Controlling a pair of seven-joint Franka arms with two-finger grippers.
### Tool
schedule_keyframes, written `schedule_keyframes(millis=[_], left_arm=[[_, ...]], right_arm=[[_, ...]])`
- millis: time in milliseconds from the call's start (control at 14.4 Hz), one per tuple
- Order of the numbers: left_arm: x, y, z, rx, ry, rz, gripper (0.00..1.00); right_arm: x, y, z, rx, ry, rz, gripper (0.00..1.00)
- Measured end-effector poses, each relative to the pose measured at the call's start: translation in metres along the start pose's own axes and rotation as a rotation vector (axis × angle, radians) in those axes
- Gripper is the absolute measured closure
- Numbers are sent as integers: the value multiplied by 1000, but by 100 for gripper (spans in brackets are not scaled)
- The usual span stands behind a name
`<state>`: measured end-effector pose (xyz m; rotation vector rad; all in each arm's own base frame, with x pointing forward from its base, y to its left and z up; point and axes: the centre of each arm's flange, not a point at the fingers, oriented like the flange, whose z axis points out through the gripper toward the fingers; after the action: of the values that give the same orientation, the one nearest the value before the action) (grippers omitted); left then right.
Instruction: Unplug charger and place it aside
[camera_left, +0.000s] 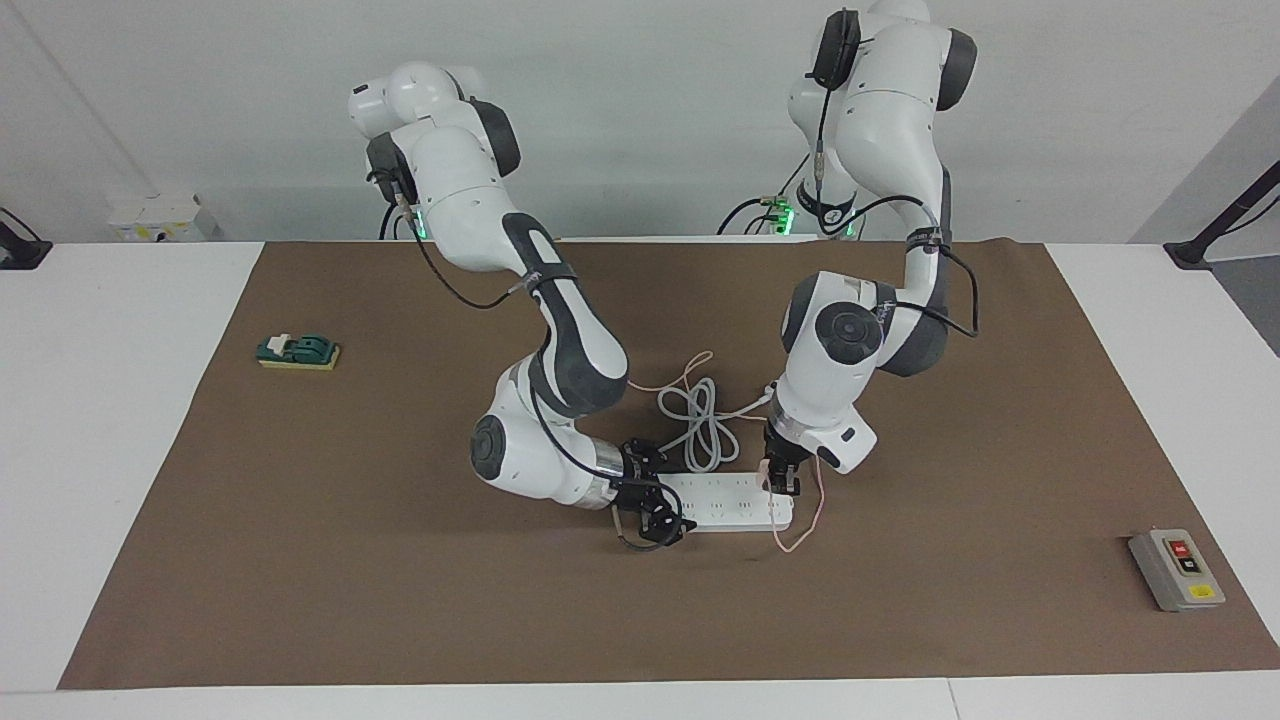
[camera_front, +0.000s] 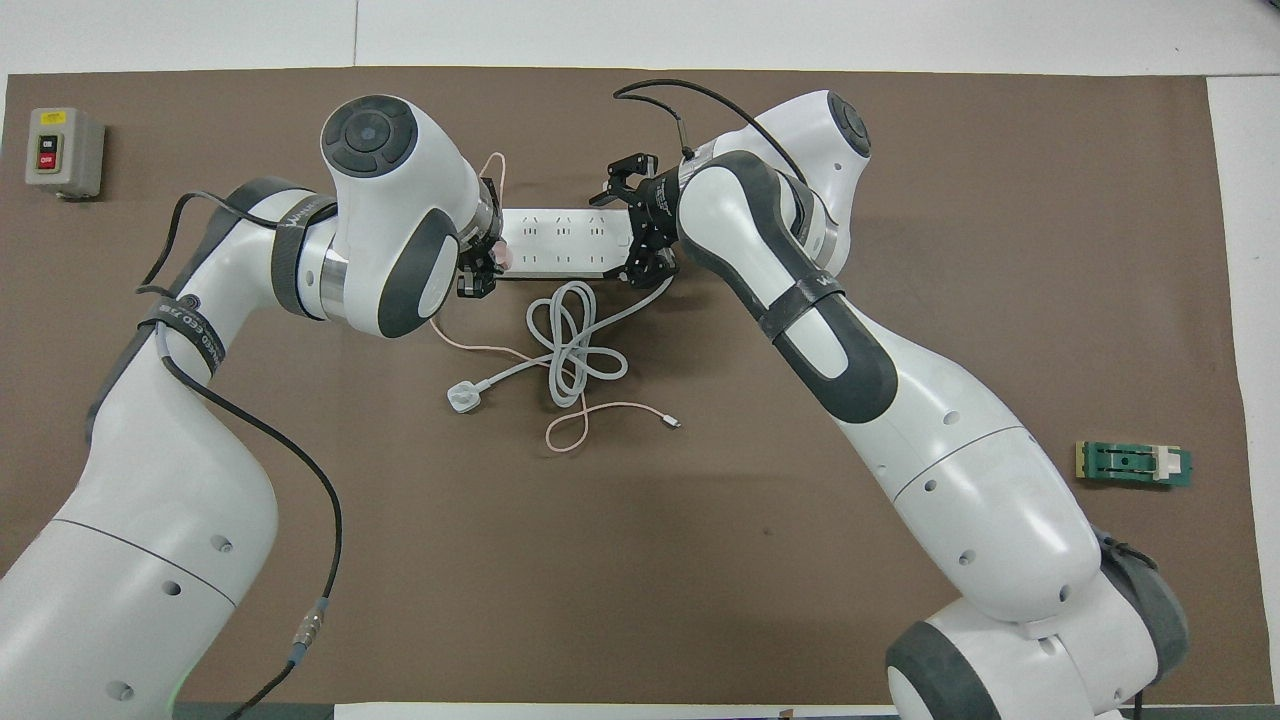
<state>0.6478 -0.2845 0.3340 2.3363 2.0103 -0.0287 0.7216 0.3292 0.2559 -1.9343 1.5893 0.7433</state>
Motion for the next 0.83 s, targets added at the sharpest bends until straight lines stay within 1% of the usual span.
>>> schedule_keyframes(millis=[208, 415, 554, 623, 692, 831], left_arm=[[-1, 1, -4, 7, 4, 3, 71], [5, 3, -32, 40, 26, -2, 71], [21, 4, -53, 45, 38, -16, 71], [29, 4, -66, 39, 38, -13, 71], [41, 4, -80, 35, 38, 0, 71], [73, -1, -111, 50, 41, 40, 71]], right_arm=[[1, 0, 0, -1, 2, -5, 0], [1, 1, 4, 2, 8, -12, 0], [5, 2, 9, 5, 12, -8, 0], [4, 2, 8, 7, 12, -4, 4], [4, 2, 8, 7, 12, -4, 4], [4, 2, 8, 7, 12, -4, 4]])
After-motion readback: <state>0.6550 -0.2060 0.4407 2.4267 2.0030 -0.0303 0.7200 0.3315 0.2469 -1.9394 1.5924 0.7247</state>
